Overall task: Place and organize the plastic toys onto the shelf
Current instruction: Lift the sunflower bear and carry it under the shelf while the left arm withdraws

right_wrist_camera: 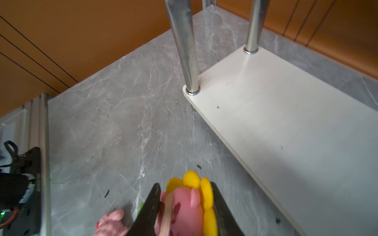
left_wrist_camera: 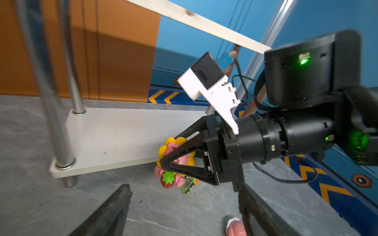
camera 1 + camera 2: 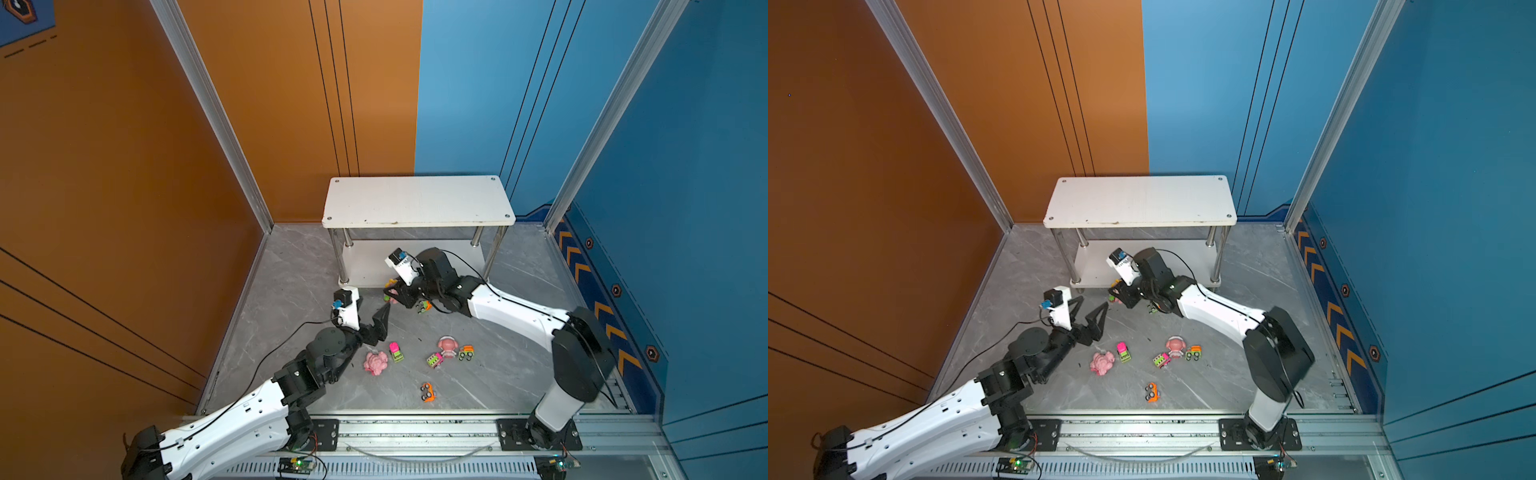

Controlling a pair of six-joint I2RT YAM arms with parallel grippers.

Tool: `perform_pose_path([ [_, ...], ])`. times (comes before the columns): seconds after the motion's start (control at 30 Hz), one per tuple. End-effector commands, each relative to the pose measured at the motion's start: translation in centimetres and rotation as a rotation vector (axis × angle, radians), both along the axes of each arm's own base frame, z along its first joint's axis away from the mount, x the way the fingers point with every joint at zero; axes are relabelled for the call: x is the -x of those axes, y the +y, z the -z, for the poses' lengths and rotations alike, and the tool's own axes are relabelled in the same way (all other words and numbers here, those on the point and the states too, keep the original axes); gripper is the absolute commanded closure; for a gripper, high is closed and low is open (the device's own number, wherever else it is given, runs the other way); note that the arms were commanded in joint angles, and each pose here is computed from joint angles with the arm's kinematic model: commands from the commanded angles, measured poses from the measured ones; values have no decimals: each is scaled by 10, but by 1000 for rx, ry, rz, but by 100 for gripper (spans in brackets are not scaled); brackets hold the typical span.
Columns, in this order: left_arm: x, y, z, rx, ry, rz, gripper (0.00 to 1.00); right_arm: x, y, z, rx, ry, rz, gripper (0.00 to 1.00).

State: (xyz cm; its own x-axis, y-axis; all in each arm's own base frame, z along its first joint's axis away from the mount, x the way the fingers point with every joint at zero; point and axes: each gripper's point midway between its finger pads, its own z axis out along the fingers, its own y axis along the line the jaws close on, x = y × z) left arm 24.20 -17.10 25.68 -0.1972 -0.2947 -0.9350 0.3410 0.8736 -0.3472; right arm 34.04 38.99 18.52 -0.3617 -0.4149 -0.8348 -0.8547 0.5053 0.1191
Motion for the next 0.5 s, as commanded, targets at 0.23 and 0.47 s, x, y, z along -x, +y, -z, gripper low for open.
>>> perform_pose_path([
  [0.23, 12, 93, 36, 23, 87, -267, 23, -20, 55, 11, 109, -301, -313, 100],
  [0.47, 9, 104, 39, 9, 116, -303, 23, -35, 72, 31, 122, -285, -445, 100],
])
